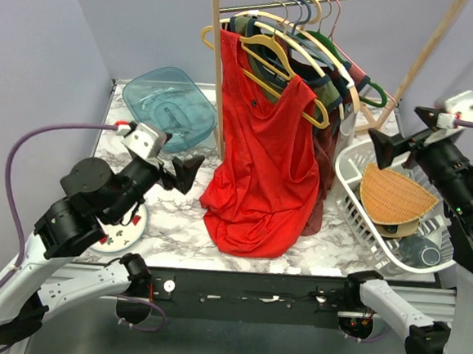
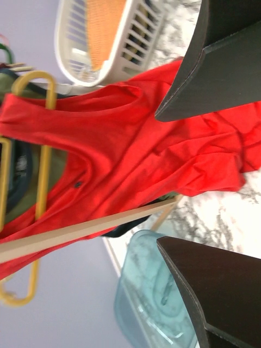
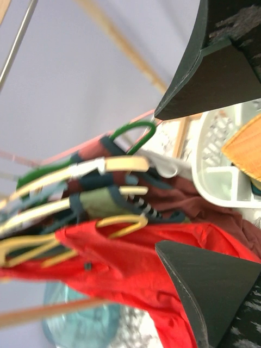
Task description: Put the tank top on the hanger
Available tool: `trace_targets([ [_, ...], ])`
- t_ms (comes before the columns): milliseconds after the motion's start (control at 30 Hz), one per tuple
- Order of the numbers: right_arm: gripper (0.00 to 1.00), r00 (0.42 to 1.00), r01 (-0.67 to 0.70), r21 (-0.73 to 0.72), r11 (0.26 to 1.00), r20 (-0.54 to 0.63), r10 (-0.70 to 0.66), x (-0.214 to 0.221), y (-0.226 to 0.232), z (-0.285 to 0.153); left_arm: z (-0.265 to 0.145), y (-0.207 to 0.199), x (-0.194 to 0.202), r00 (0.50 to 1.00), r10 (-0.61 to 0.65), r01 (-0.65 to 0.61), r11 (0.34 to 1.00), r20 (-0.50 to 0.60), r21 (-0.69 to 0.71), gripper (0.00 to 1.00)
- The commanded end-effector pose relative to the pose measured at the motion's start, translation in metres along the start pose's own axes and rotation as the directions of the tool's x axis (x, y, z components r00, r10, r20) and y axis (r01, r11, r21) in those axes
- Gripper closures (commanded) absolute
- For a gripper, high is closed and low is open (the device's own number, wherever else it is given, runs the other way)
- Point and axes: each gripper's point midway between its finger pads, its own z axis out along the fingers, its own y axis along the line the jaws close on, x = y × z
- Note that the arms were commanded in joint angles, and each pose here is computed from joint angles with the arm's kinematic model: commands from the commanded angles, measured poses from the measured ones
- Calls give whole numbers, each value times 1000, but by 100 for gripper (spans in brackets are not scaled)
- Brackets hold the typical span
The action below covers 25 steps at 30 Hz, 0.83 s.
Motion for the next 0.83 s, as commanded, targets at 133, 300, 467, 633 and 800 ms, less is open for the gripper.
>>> trace_targets([
  [133, 0, 988, -154, 398, 904, 54, 145, 12, -51, -69, -20, 25, -66, 995, -41, 51, 993, 92, -109, 1],
  [300, 0, 983, -181, 499, 847, 71, 168, 19, -59, -92, -41, 33, -77, 989, -40, 56, 992, 141, -114, 1],
  [467, 0, 984, -179, 493, 852, 73, 165, 17, -54, -97, -54, 39, -77, 988, -37, 56, 991, 148, -125, 1],
  [633, 0, 986, -164, 487, 858, 61, 153, 18, -53, -98, -59, 42, -72, 989, -36, 56, 989, 143, -135, 1],
  [800, 0, 987, -158, 478, 864, 60, 148, 17, -52, -96, -61, 43, -68, 990, -35, 54, 989, 137, -141, 1],
])
